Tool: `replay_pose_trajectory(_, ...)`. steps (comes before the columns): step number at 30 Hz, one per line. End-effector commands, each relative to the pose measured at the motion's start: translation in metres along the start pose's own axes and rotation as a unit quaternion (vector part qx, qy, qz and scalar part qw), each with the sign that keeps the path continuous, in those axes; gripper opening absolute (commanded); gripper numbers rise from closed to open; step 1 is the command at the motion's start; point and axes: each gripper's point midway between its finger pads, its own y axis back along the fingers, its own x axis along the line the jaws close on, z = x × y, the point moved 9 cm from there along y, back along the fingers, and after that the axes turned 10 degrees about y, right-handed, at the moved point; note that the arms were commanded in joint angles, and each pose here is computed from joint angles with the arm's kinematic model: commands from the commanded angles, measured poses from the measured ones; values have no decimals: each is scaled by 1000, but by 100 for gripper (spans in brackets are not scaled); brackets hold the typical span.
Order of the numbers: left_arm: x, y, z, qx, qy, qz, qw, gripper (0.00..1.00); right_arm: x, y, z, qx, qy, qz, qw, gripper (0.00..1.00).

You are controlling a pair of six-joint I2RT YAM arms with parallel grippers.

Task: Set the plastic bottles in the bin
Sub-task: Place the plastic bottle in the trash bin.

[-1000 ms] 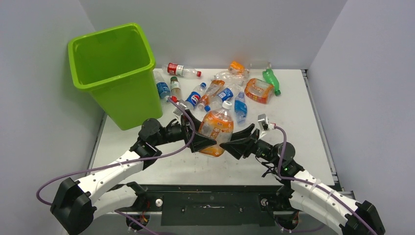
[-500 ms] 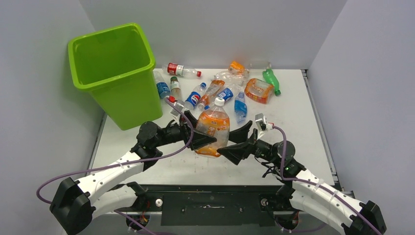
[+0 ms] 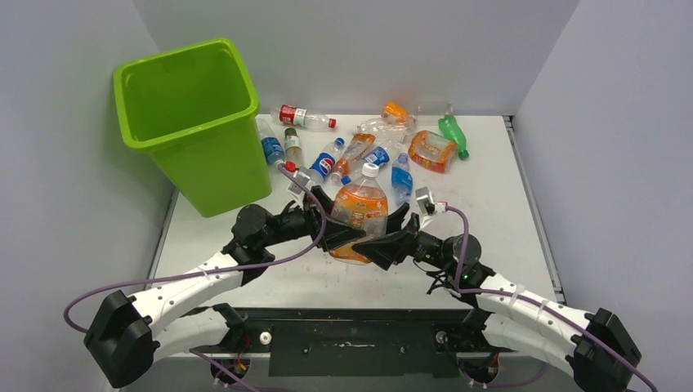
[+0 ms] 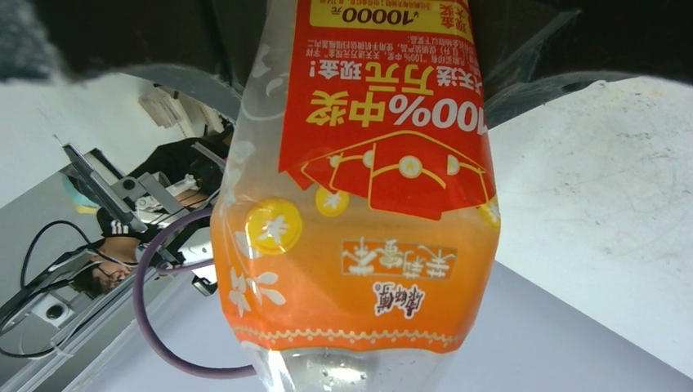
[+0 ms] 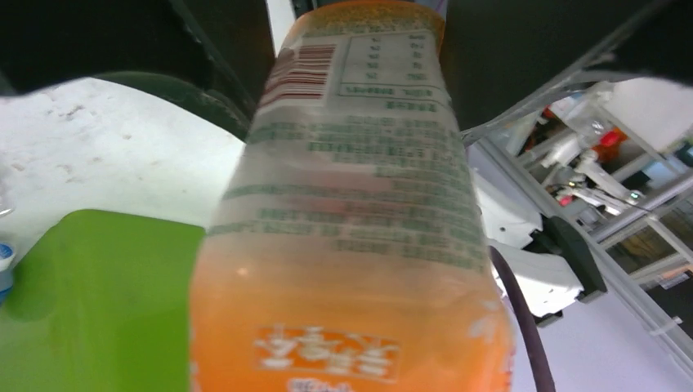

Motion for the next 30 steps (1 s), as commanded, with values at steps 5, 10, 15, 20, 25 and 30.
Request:
replay_pose_trajectory(5, -25, 2, 12, -27, -51, -17, 998, 96, 1, -7, 11, 11, 81, -14, 997, 33)
replay_pose_trajectory(10, -49, 22, 45, -100, -151, 66, 981, 96, -5, 12, 14, 86, 186, -96, 974, 30)
replay_pose_trajectory(15, -81, 34, 90, -166, -225, 168, 945, 96, -6, 13, 11, 86, 224, -144, 960, 27)
replay_pose_trajectory(20, -101, 19, 112, -116, -239, 189, 945, 96, 1, 7, 4, 101, 257, -179, 944, 27)
replay_pose_trajectory(25, -89, 5, 113, -53, -219, 228, 947, 96, 12, 1, 1, 109, 285, -209, 929, 26)
replay_pose_trajectory(30, -67, 0, 100, -29, -188, 263, 946, 97, 17, -1, -1, 99, 303, -245, 916, 25)
